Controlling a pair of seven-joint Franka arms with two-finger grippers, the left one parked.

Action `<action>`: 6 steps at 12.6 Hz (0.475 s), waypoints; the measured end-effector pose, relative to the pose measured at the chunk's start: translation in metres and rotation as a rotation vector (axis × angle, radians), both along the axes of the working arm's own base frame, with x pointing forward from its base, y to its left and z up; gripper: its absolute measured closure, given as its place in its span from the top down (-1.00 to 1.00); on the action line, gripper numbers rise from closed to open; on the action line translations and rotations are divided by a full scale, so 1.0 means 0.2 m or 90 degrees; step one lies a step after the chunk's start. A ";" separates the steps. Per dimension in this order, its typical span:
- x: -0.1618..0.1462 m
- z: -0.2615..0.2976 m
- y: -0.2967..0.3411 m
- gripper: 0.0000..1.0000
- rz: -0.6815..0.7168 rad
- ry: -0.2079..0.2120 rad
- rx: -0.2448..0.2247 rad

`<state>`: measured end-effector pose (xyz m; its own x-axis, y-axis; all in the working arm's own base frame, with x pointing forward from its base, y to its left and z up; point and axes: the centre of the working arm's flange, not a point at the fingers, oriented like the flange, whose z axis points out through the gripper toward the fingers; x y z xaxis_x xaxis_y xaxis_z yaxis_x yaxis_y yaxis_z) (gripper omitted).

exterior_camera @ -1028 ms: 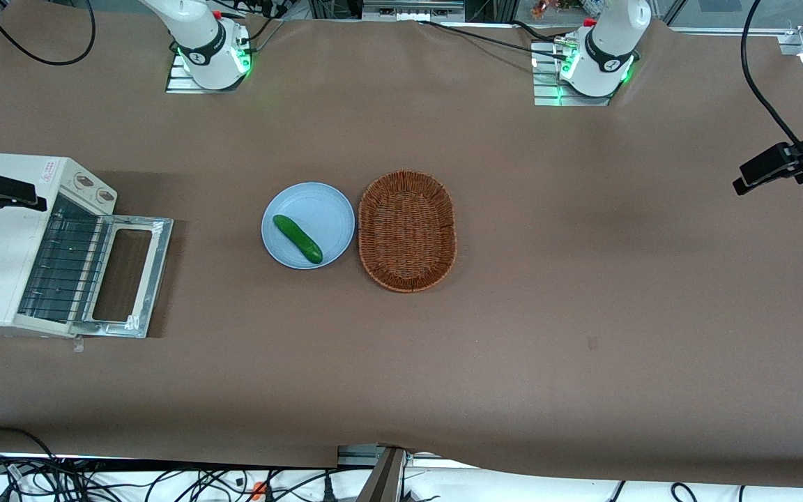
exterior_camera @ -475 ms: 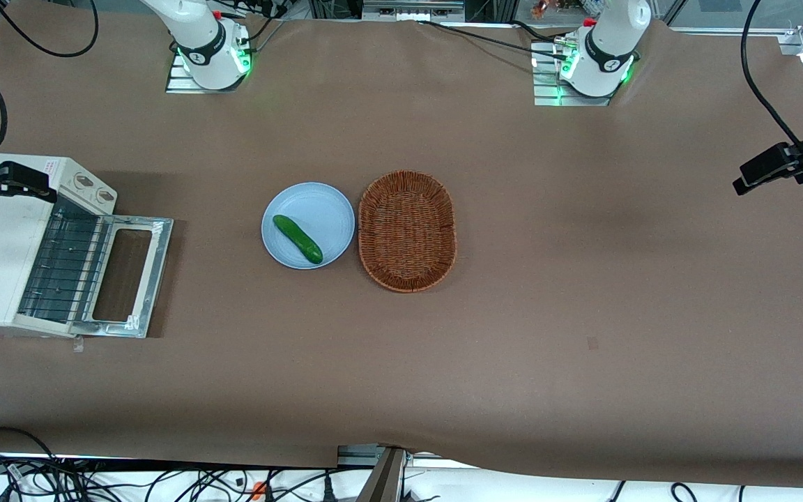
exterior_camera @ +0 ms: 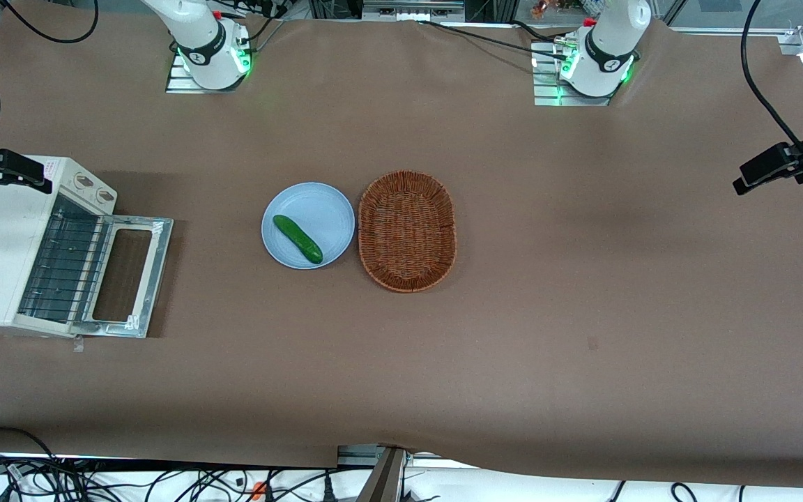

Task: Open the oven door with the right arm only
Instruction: 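Lift the right gripper up and away from the opened door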

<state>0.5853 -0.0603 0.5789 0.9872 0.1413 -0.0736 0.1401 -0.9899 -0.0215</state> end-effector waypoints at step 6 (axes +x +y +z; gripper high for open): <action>-0.01 0.03 0.11 1.00 0.025 -0.009 0.002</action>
